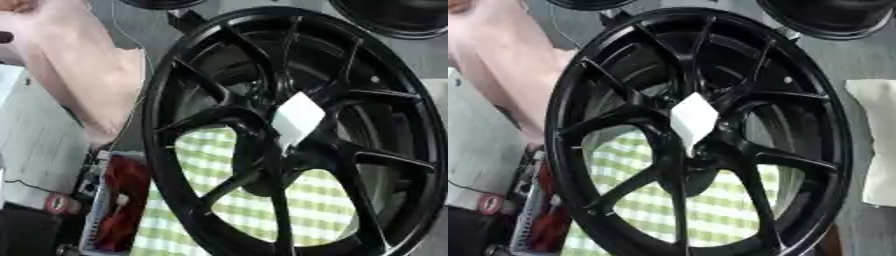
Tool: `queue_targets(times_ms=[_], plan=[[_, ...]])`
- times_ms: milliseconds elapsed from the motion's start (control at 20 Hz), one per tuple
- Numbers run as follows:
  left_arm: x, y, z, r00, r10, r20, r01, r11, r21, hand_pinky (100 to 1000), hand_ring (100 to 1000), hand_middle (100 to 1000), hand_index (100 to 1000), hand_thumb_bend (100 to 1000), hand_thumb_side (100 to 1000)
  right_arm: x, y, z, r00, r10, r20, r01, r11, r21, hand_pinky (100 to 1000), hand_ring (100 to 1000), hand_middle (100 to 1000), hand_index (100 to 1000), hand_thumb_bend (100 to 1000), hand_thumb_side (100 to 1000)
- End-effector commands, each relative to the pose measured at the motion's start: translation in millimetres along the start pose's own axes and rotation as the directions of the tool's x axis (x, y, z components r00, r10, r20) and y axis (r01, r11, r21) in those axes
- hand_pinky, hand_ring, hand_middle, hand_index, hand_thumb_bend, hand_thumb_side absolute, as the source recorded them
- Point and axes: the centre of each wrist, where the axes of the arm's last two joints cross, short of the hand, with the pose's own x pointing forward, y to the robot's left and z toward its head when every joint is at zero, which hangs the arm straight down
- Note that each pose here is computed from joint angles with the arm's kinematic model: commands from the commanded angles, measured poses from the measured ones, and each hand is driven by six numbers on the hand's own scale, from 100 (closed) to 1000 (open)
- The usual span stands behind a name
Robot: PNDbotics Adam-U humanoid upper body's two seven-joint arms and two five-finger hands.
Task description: Pull the pin out of the wheel hub.
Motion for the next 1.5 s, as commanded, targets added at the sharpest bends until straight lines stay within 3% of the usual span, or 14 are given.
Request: queue_targets(times_ms=[50,150,250,350,450,550,650,850,1050,1250,1350,1500], plan=[[6.5,1.5,-2.9,1.0,-0.012,0.028,0.012,1.0,0.0,888,620,604,778,100,864,7.6,-11.6,1.5,0.997,0.007,0.08,-0.007,1.0,-0.001,928,908,817,872,363,425],[6.5,1.1,-2.9,1.0,-0.011,0.028,0.011,1.0,-0.001,888,620,604,778,100,865,11.5,-10.8,3.9,0.99,-0.031,0.135,0.028,0.999,0.022,938,920,836,888,290,563],[6.5,0.7,-3.0,1.0,-0.01,0.029,0.01,1.0,-0.004,888,620,604,778,100,865,18.0,-11.4,6.5,0.979,-0.073,0.19,0.069,0.997,0.027,941,917,830,887,261,625],[6.6,0.5,-3.2,1.0,-0.009,0.03,0.009,1.0,-0.006,888,620,604,778,100,865,27.5,-12.6,9.7,0.963,-0.11,0.248,0.108,0.994,0.021,938,906,816,877,265,598],[6.6,0.1,-3.4,1.0,-0.007,0.03,0.007,1.0,-0.009,888,620,604,778,100,864,40.3,-13.9,14.0,0.937,-0.152,0.315,0.156,0.988,0.013,932,891,785,854,309,447],[6.6,-0.4,-3.6,1.0,-0.005,0.03,0.005,1.0,-0.012,888,620,604,778,100,864,55.5,-14.6,19.7,0.899,-0.205,0.386,0.216,0.976,0.014,920,856,724,807,350,384],[6.7,-1.1,-3.9,1.0,-0.002,0.031,0.003,1.0,-0.017,888,620,604,778,100,864,72.7,-13.3,28.1,0.84,-0.277,0.466,0.299,0.954,0.028,895,797,623,730,302,347],[6.7,-2.3,-4.2,1.0,0.002,0.031,-0.002,1.0,-0.022,888,619,604,777,100,864,104.6,-8.4,47.2,0.709,-0.4,0.581,0.432,0.897,0.09,887,758,575,688,210,308],[6.8,-3.4,-4.6,0.999,0.008,0.032,-0.008,1.0,-0.026,888,620,604,777,100,864,132.6,-1.4,68.5,0.568,-0.514,0.643,0.515,0.831,0.209,887,732,545,661,210,282],[6.9,-3.9,-5.0,0.999,0.012,0.034,-0.011,1.0,-0.029,888,619,604,777,100,863,150.2,5.6,84.2,0.42,-0.632,0.651,0.586,0.737,0.338,889,714,527,643,257,247],[6.9,-4.6,-5.2,0.999,0.015,0.034,-0.014,0.999,-0.033,888,619,604,777,100,863,156.0,11.0,89.2,0.367,-0.679,0.636,0.598,0.696,0.398,890,712,525,642,271,243],[7.0,-5.0,-5.5,0.999,0.017,0.037,-0.015,0.999,-0.036,888,619,604,777,100,863,161.6,18.3,94.7,0.331,-0.721,0.608,0.584,0.663,0.468,891,706,520,639,311,208]])
